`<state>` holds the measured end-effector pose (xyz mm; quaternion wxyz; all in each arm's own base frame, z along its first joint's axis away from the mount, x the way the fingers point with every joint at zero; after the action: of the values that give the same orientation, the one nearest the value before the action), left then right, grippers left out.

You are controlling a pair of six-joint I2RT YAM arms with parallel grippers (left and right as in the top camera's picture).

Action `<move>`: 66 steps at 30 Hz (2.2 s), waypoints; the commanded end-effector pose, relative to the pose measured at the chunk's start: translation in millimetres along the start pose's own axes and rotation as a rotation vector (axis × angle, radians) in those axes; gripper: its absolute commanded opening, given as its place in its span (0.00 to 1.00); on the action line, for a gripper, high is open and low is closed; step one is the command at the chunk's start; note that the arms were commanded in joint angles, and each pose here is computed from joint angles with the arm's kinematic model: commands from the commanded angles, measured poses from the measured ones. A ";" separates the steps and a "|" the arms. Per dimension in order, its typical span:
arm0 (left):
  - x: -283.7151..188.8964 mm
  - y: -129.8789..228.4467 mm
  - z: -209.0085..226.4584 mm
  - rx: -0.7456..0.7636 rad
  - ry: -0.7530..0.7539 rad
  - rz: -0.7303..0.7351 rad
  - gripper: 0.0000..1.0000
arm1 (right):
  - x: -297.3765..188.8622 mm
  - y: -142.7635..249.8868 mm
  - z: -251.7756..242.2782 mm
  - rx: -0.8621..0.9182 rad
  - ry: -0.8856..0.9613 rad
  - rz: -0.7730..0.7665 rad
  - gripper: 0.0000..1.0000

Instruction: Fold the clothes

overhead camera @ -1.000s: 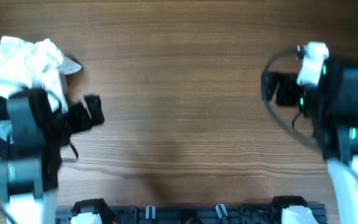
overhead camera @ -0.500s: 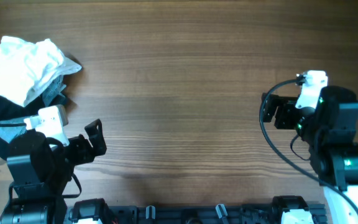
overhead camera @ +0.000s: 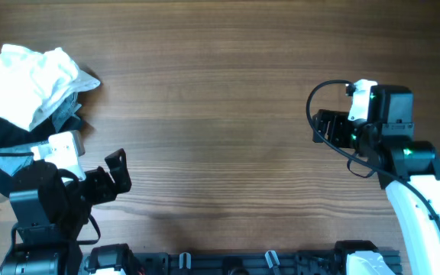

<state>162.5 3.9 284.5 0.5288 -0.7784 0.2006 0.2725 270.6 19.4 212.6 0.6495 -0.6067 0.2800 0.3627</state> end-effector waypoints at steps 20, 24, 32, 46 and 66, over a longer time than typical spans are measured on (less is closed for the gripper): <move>1.4 1.9 1.7 0.015 -0.011 0.004 1.00 | -57.3 54.5 8.4 -0.282 0.055 -1.078 1.00; 1.4 1.9 1.8 0.015 -0.012 0.004 1.00 | -29.0 73.9 14.3 -0.396 0.023 -1.044 1.00; 1.4 1.9 1.7 0.015 -0.011 0.004 1.00 | -15.7 81.6 4.2 -0.212 0.004 -0.952 1.00; 1.5 2.0 1.6 0.015 -0.011 0.004 1.00 | -13.3 82.4 3.5 -0.230 0.018 -0.939 1.00; 0.3 5.4 -4.6 0.044 0.018 0.015 1.00 | -13.2 82.4 3.5 -0.230 0.018 -0.939 1.00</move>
<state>162.1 3.3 283.3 0.5294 -0.7768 0.2033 0.2738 195.8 22.3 174.6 0.6651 -0.7417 -0.0632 0.0591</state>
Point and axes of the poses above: each gripper's point midway between its finger pads, its own x axis out along the fingers, its own z axis along the line the jaws close on, y = z × x, the point moved 5 cm from there along -x, back along the fingers, and after that the axes turned 6 degrees about -x, right-handed, at the moved point
